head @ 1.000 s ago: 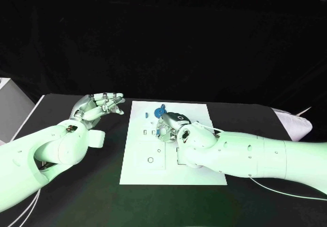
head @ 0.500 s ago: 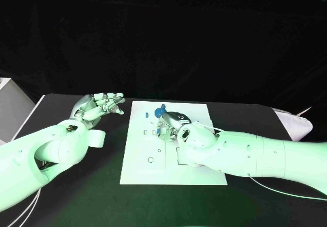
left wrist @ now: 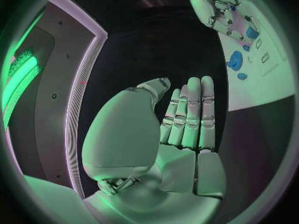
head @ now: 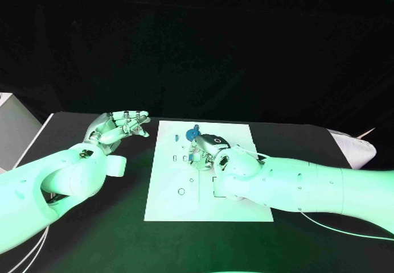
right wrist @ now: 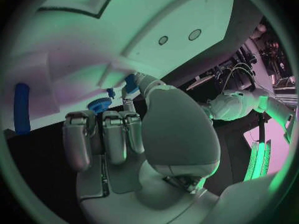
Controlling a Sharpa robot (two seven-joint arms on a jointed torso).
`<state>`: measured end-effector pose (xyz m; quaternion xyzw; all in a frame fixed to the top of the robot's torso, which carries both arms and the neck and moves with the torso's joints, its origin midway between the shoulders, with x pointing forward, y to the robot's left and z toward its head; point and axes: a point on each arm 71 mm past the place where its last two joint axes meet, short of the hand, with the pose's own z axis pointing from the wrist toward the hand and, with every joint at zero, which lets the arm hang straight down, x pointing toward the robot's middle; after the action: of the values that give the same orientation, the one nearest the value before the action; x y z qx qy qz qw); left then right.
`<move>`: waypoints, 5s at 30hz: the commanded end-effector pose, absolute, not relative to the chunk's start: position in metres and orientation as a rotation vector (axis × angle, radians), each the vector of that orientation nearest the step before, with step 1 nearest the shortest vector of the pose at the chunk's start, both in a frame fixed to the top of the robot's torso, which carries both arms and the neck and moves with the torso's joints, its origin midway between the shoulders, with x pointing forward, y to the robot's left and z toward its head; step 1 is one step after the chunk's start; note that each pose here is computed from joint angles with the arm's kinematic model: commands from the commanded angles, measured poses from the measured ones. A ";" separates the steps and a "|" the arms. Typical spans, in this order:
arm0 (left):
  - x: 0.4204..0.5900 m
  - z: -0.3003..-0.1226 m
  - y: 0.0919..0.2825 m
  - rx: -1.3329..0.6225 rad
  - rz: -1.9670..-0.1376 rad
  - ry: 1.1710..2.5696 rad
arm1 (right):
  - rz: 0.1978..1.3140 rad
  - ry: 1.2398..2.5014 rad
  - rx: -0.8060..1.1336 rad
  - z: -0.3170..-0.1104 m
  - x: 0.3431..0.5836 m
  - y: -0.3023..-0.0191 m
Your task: Assemble the parts on the task board
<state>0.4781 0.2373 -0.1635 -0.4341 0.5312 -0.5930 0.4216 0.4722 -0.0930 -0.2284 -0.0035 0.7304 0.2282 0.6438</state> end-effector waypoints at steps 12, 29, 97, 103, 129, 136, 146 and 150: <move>0.478 -0.163 0.236 -1.077 -1.503 1.336 | 0.545 1.637 -0.020 -0.227 0.471 -0.093; 0.484 -0.174 0.228 -1.038 -1.371 1.482 | 0.776 1.522 0.104 -0.202 0.463 -0.125; 0.561 -0.214 0.101 -0.240 -0.359 2.394 | 0.941 1.315 0.594 -0.166 0.551 -0.280; 0.561 -0.217 0.100 -0.246 -0.357 2.401 | 0.940 1.318 0.588 -0.166 0.551 -0.277; 0.559 -0.223 0.093 -0.245 -0.383 2.425 | 0.945 1.329 0.582 -0.167 0.550 -0.271; 0.558 -0.224 0.092 -0.241 -0.387 2.428 | 0.945 1.331 0.583 -0.167 0.550 -0.270; 0.557 -0.223 0.090 -0.237 -0.396 2.425 | 0.944 1.334 0.584 -0.168 0.551 -0.269; 0.558 -0.223 0.090 -0.240 -0.397 2.422 | 0.944 1.335 0.584 -0.168 0.551 -0.269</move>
<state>0.5588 0.0933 -0.2236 -0.0964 0.9259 -0.1422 0.3365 0.5508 -0.2708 -0.1675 0.2639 0.5828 0.4116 0.6491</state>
